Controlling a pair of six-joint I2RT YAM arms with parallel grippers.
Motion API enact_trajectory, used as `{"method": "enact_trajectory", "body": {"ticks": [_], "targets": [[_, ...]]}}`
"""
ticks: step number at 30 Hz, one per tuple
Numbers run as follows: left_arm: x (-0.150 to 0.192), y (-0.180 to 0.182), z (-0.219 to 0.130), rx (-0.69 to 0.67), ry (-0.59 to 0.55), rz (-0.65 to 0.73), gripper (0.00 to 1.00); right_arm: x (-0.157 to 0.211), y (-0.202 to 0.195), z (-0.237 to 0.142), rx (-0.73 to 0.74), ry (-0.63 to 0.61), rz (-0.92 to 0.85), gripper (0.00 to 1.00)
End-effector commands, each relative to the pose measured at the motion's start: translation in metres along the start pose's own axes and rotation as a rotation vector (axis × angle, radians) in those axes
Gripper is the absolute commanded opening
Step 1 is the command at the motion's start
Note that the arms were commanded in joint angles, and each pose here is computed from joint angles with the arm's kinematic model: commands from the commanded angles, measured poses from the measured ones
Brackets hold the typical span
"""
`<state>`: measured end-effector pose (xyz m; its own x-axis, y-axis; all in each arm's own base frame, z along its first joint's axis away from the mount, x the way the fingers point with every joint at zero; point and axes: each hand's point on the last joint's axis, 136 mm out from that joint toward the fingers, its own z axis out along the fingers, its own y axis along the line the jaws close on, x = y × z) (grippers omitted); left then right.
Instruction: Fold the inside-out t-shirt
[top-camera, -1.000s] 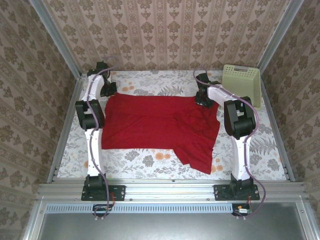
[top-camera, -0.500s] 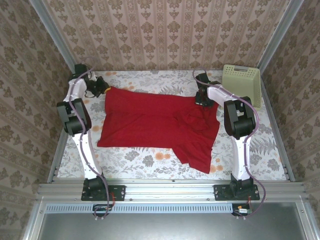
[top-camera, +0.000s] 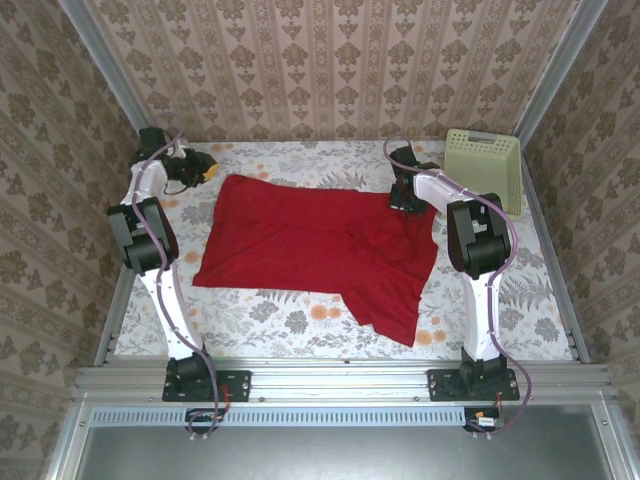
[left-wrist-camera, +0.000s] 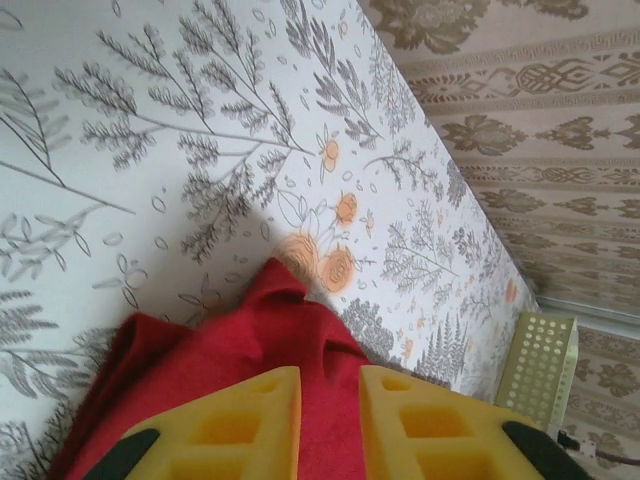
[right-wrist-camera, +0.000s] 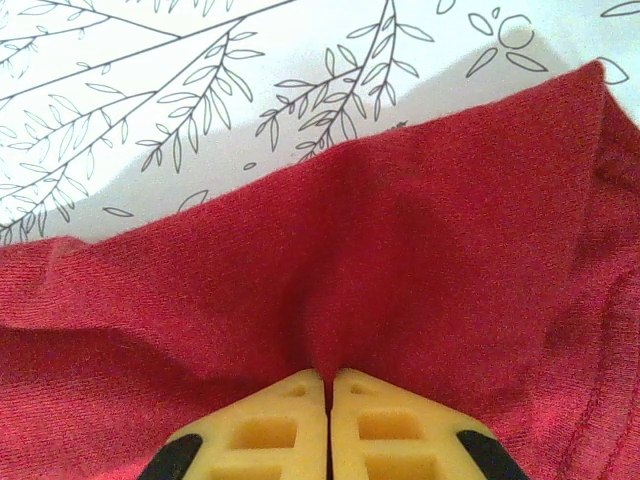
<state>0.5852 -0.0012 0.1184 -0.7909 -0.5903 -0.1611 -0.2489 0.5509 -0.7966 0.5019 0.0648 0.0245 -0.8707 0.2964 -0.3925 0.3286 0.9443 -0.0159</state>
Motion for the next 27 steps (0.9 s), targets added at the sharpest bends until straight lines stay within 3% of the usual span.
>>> {"method": "enact_trajectory", "body": {"ticks": [1,6,12,20,27], "targets": [[-0.015,0.015,0.001,0.015,-0.047,-0.048,0.23,0.011,-0.013,0.002,0.060,0.036,-0.034,0.09],[-0.014,0.014,-0.005,-0.086,-0.056,0.019,0.24,0.007,-0.014,-0.006,0.060,0.014,-0.040,0.08],[0.011,0.014,-0.004,-0.218,-0.064,0.132,0.36,-0.005,-0.012,-0.038,0.013,-0.056,-0.054,0.13],[0.060,-0.013,0.058,-0.263,0.051,0.287,0.42,-0.006,-0.001,-0.051,-0.030,-0.061,-0.053,0.29],[0.076,0.015,0.084,-0.333,0.085,0.243,0.45,0.002,0.005,-0.023,-0.036,0.013,0.006,0.39]]}}
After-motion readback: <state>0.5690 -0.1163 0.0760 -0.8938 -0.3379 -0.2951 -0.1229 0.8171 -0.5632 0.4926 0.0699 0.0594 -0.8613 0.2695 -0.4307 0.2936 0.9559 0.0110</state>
